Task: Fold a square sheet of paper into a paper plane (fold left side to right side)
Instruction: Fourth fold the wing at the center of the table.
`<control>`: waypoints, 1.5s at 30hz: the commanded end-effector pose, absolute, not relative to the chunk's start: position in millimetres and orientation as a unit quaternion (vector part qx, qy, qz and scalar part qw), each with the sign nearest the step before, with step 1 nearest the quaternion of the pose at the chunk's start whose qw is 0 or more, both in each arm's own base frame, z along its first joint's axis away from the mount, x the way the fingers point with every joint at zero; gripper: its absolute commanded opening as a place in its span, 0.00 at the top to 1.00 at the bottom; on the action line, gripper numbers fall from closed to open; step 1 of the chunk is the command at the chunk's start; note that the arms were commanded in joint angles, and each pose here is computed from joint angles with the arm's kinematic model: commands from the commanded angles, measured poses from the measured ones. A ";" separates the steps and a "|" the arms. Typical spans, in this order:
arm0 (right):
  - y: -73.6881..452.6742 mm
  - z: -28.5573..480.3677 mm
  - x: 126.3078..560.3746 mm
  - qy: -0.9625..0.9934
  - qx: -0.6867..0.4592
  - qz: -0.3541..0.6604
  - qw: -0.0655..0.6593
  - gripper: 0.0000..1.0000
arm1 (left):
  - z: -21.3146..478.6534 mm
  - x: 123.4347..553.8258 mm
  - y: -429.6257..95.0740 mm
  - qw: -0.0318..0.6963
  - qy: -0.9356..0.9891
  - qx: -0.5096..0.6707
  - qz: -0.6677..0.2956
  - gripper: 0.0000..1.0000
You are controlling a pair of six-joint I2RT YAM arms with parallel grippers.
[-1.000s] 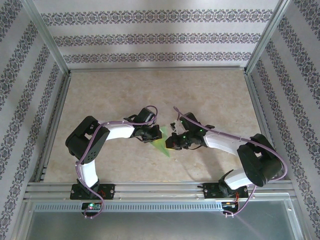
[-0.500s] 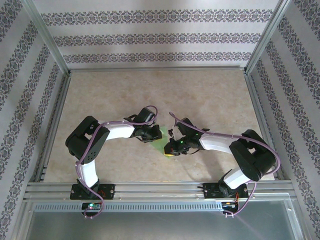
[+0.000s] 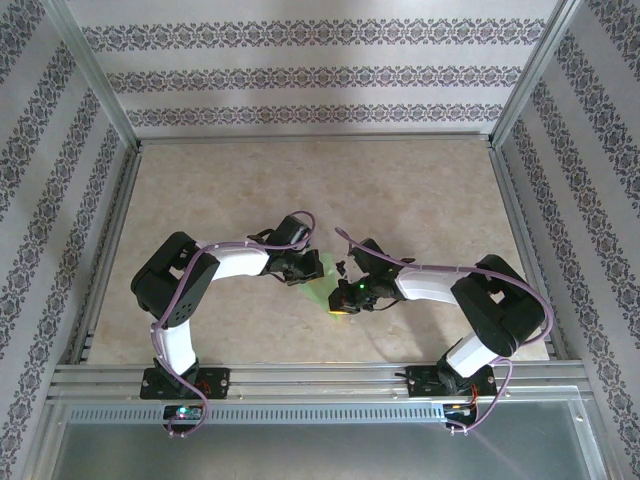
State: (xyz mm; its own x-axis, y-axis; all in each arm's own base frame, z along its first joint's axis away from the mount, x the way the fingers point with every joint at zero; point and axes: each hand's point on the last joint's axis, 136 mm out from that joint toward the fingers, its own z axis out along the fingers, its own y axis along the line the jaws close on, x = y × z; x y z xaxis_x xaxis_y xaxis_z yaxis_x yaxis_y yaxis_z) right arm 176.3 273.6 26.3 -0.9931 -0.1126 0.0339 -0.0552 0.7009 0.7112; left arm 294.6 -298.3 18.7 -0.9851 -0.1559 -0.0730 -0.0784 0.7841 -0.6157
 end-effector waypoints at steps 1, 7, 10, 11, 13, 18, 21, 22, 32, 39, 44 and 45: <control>270.5 16.2 169.8 -0.928 0.049 -0.367 0.043 0.95 | -3.4 281.3 -281.6 0.034 0.959 -0.079 -0.271 0.93; 269.8 15.1 168.8 -0.930 0.050 -0.362 0.043 0.95 | -4.4 280.9 -281.8 0.032 0.959 -0.079 -0.270 0.94; 269.1 14.4 169.0 -0.931 0.051 -0.360 0.043 0.95 | -3.9 281.6 -281.8 0.033 0.959 -0.079 -0.270 0.94; 268.3 13.8 168.7 -0.932 0.050 -0.358 0.044 0.95 | -4.0 281.9 -281.9 0.033 0.959 -0.079 -0.270 0.93; 267.2 13.5 168.6 -0.933 0.051 -0.354 0.042 0.95 | -4.0 281.3 -281.8 0.033 0.959 -0.078 -0.270 0.93; 266.7 14.9 168.8 -0.933 0.052 -0.353 0.041 0.95 | -4.8 281.6 -281.8 0.032 0.959 -0.078 -0.269 0.94; 266.6 13.5 168.5 -0.934 0.053 -0.352 0.043 0.95 | -4.9 281.5 -281.8 0.031 0.960 -0.078 -0.268 0.94; 266.4 12.8 167.8 -0.934 0.053 -0.351 0.044 0.95 | -3.7 282.3 -282.3 0.033 0.959 -0.078 -0.269 0.94; 264.6 11.0 167.9 -0.935 0.053 -0.347 0.043 0.95 | -3.7 282.6 -282.4 0.032 0.960 -0.077 -0.269 0.93; 263.2 7.1 165.1 -0.936 0.052 -0.344 0.049 0.95 | -4.2 282.3 -282.3 0.031 0.960 -0.077 -0.269 0.93; 262.8 4.0 163.3 -0.936 0.051 -0.343 0.054 0.95 | -4.5 282.2 -282.2 0.032 0.960 -0.078 -0.268 0.93; 262.7 3.3 162.7 -0.937 0.051 -0.342 0.055 0.95 | -4.2 282.3 -282.4 0.032 0.960 -0.077 -0.269 0.94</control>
State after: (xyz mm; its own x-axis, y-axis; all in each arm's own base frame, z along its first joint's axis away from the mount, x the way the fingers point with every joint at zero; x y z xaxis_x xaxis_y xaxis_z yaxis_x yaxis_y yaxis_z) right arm 174.7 269.6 16.5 -0.9930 -0.1133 0.0330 -0.0611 0.7333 0.6771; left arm 294.8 -297.8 18.7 -0.9852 -0.1569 -0.0692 -0.0827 0.7881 -0.6099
